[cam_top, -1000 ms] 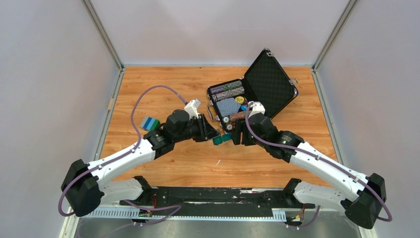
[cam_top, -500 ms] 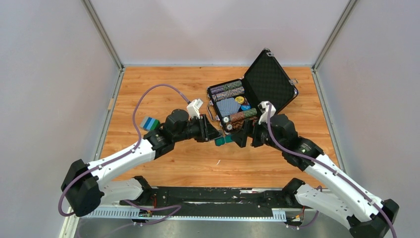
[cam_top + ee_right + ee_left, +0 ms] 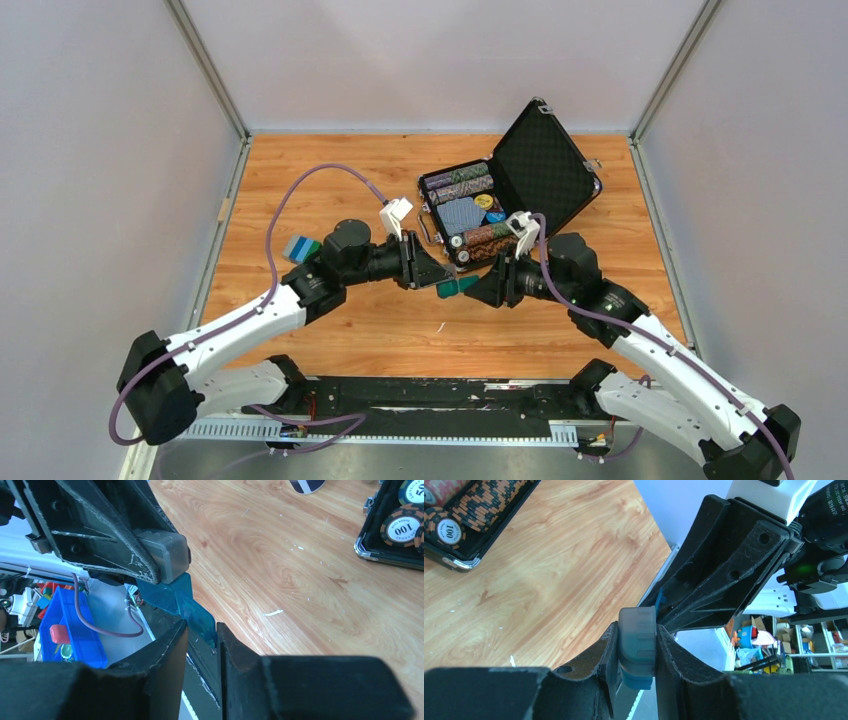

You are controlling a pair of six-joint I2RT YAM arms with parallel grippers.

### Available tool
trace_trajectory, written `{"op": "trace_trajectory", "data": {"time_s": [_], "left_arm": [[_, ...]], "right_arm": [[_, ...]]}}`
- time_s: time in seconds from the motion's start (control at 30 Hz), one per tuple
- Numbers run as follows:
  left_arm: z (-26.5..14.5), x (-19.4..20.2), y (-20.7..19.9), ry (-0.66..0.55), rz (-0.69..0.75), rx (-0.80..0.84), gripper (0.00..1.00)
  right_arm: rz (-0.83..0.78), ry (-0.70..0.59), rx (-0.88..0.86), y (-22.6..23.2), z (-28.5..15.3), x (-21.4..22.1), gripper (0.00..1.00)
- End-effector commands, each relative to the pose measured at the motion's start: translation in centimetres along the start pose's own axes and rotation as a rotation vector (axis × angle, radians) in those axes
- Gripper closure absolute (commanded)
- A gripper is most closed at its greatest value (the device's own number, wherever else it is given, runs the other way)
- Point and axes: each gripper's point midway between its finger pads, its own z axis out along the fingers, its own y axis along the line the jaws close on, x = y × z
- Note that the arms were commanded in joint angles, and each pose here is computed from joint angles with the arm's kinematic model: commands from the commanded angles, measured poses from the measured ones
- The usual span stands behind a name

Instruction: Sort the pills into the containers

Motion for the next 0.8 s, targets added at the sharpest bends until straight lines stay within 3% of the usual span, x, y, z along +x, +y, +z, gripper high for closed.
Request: {"op": "trace_trajectory", "data": {"time_s": [0.0, 0.3, 0.37, 0.43, 0.5, 0.53, 0.6, 0.67, 0.77], "left_arm": [[-0.4, -1.1, -2.3, -0.023, 0.064, 0.096, 1.00], [0.0, -0.7, -1.7, -0.007, 0.054, 0.086, 1.00], [0.0, -0.7, -1.6, -0.008, 0.053, 0.084, 1.00], [0.0, -0.7, -1.5, -0.007, 0.051, 0.081, 0.98], [0.0, -0.7, -1.3, -0.005, 0.047, 0.074, 0.72], [0.0, -0.8, -1.2, -0.011, 0.047, 0.064, 0.38], [0.0, -1.2, -0.3, -0.028, 0.046, 0.010, 0.07], [-0.3, -1.6, 1.3, -0.050, 0.045, -0.093, 0.01], [-1.9, -2.2, 5.0, -0.088, 0.044, -0.326, 0.00]], "right_arm": [[-0.041, -0.059, -0.085, 1.6, -0.3, -1.5, 0.74], [-0.032, -0.069, -0.107, 1.9, -0.5, -1.6, 0.70], [-0.028, -0.073, -0.110, 1.9, -0.6, -1.7, 0.76], [-0.027, -0.077, -0.113, 2.0, -0.6, -1.7, 0.94], [-0.024, -0.077, -0.107, 1.8, -0.5, -1.7, 1.00], [-0.021, -0.073, -0.103, 1.7, -0.4, -1.6, 1.00], [-0.008, -0.063, -0.078, 1.0, 0.0, -1.3, 1.00], [0.015, -0.040, -0.033, -0.1, 0.4, -0.8, 1.00], [0.072, 0.023, 0.078, -2.5, 1.2, 0.6, 1.00]]}}
